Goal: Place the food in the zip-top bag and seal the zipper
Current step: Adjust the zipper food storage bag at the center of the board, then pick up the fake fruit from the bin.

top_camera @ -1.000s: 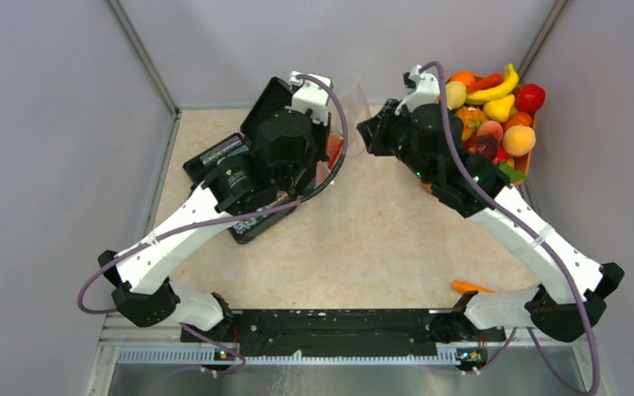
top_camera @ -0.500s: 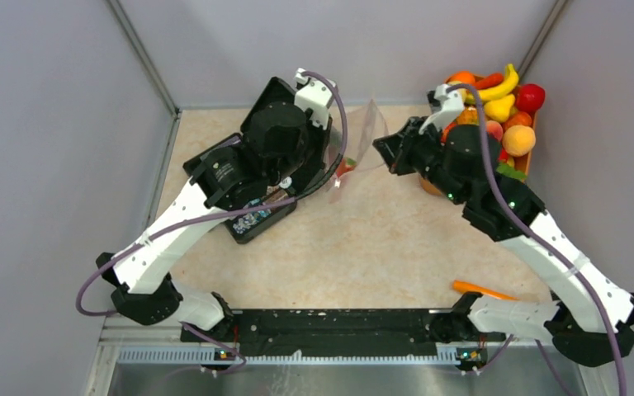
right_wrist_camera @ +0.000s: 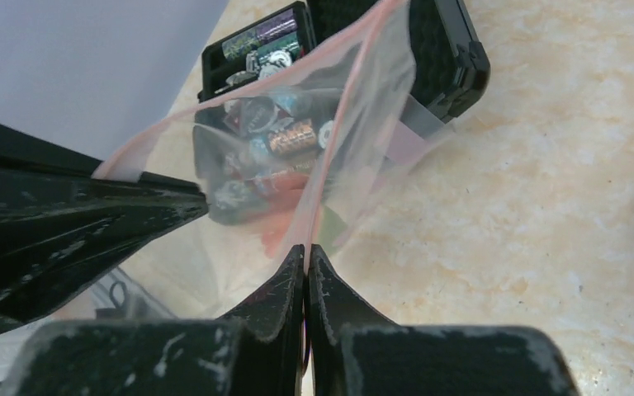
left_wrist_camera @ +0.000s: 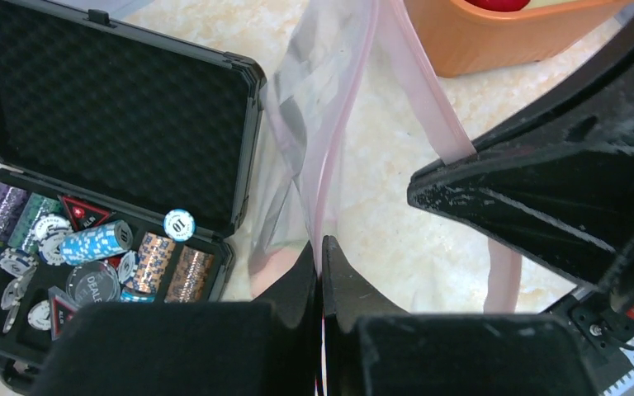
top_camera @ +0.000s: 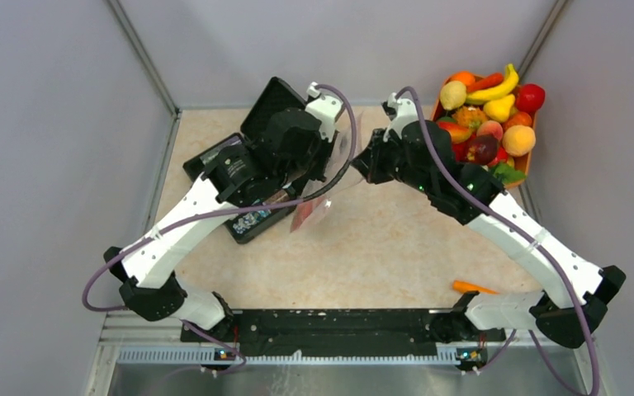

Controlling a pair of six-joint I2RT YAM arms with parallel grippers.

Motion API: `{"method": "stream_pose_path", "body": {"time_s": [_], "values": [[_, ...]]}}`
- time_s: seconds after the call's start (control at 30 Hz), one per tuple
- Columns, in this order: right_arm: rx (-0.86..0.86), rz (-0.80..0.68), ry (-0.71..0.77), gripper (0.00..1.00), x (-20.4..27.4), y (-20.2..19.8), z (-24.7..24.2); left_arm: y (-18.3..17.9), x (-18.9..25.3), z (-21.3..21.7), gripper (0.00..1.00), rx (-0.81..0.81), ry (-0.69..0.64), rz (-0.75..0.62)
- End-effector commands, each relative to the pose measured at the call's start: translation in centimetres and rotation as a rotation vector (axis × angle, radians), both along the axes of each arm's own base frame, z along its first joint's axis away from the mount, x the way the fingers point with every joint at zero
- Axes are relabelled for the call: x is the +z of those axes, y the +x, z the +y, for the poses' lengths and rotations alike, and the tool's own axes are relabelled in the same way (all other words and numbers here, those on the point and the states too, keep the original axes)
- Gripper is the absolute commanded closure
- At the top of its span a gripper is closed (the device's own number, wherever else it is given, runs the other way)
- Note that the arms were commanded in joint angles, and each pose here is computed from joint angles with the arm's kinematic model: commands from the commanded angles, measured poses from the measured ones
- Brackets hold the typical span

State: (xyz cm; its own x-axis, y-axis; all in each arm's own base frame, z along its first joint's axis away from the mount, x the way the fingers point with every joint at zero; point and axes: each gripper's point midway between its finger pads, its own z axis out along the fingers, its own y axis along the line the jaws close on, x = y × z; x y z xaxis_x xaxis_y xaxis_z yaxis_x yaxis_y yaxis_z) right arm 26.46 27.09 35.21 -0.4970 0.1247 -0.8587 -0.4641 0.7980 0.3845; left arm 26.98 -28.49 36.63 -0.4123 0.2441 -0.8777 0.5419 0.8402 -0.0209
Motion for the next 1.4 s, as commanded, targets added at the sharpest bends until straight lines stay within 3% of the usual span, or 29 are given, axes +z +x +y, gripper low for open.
{"method": "stream_pose_path", "body": {"time_s": [0.0,0.1,0.2,0.23,0.27,0.3,0.43,0.5,0.57,0.73,0.8,0.9,0.97,1.13,1.37], "values": [[-0.007,-0.031,0.036,0.98,0.9,0.1,-0.5,-1.5,3.0,0.6,1.00,-0.035,-0.106,-0.042],[-0.098,0.003,-0.063,0.96,-2.5,1.2,-2.5,-1.4,0.0,-0.4,1.00,-0.032,-0.096,0.023],[-0.157,0.064,-0.158,0.83,-6.4,1.5,-4.8,-0.6,-4.7,-1.5,1.00,0.023,-0.090,0.098],[-0.161,0.093,-0.178,0.71,-7.2,1.3,-5.4,-0.2,-5.7,-1.7,1.00,0.046,-0.095,0.108],[-0.170,0.111,-0.194,0.49,-7.7,1.1,-5.9,0.1,-7.5,-1.7,1.00,0.074,-0.080,0.127],[-0.174,0.115,-0.205,0.39,-7.8,0.8,-6.5,0.4,-8.7,-1.7,1.00,0.102,-0.076,0.139],[-0.174,0.020,-0.135,0.20,-4.1,-0.1,-7.7,1.1,-10.4,-2.7,1.00,0.121,-0.088,0.160],[-0.132,-0.073,-0.059,0.18,-0.4,-1.0,-7.8,1.4,-10.6,-3.2,1.00,0.116,-0.087,0.153],[-0.201,-0.147,-0.027,0.18,2.3,-0.9,-9.4,1.6,-10.6,-3.5,1.00,0.113,-0.088,0.151],[-0.683,-0.254,-0.234,0.17,3.4,1.9,-19.3,1.0,-11.2,-4.4,1.00,0.053,-0.102,0.169],[-0.833,-0.224,-0.276,0.16,3.0,3.1,-23.4,0.4,-11.1,-5.2,1.00,-0.018,-0.106,0.178],[-0.875,-0.119,-0.184,0.16,1.4,5.4,-27.3,-0.5,-11.0,-6.3,1.00,-0.095,-0.132,0.196],[-0.820,-0.044,-0.089,0.16,0.0,6.8,-28.1,-0.6,-11.4,-6.5,1.00,-0.098,-0.144,0.206],[-0.865,0.107,0.029,0.13,-3.7,9.4,-30.8,-0.8,-12.6,-6.4,1.00,-0.095,-0.142,0.216],[-0.943,0.193,-0.015,0.10,-6.9,11.2,-33.7,-1.5,-13.7,-6.3,1.00,-0.132,-0.118,0.222]]}}
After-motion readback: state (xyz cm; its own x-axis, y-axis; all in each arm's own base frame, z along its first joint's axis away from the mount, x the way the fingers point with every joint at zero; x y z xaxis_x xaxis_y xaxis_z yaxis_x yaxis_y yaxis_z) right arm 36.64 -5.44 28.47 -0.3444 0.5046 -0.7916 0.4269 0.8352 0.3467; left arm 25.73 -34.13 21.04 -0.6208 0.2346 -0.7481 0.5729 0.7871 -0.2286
